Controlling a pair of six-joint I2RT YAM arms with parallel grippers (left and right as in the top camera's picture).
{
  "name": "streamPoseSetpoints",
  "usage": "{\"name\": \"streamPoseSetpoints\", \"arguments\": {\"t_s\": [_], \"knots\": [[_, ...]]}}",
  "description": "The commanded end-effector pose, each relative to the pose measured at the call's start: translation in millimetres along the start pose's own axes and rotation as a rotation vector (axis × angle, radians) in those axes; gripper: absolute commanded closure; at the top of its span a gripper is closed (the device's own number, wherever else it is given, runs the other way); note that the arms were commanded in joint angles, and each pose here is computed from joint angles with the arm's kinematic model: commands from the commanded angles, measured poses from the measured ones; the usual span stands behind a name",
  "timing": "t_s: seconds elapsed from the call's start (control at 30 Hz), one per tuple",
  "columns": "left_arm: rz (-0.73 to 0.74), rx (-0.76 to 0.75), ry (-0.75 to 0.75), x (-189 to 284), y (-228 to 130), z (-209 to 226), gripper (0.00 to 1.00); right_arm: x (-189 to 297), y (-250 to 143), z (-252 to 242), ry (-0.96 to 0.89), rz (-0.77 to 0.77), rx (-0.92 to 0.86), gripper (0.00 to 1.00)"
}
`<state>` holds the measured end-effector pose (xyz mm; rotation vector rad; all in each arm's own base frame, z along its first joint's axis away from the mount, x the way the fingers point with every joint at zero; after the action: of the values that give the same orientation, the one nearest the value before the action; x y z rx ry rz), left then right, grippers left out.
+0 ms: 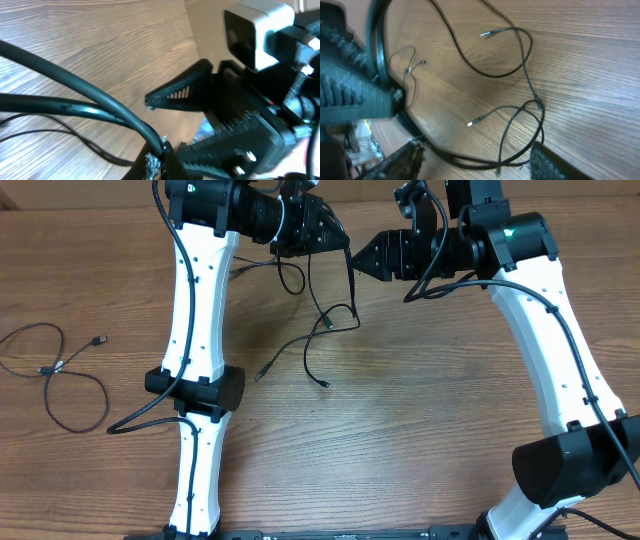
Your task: Untangle cables
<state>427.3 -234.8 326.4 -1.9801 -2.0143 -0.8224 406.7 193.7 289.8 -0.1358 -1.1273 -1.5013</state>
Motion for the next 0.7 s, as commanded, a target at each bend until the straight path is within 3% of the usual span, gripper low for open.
{"name": "streamPoseSetpoints", "arguments": {"t_s": [0.0,0.23,0.67], "knots": [[-0.061,-0.048,0.084,13,1,-4,0.96,7,5,6,0.051,-0.014,0.053,0.3],[-0.054,-0.02,0.079,10,-1,-7,0.96,6,2,12,0.093,-0.01,0.147,0.3],[0.013,-0.019,-0.089,8,-12,-33,0.96,3,4,-1,0.004,-0.01,0.153,0.3]]}}
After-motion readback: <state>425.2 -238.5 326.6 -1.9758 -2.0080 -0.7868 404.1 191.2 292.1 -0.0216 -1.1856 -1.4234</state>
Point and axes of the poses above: each gripper's point midway between its finger pads, its own x axis back along the fingers, its own z axis along the line the jaws close on, y = z × x, the point moved 2 cm from there along x, back along the fingers, and after that the axes turned 7 degrees about x, right-handed, at the moved point
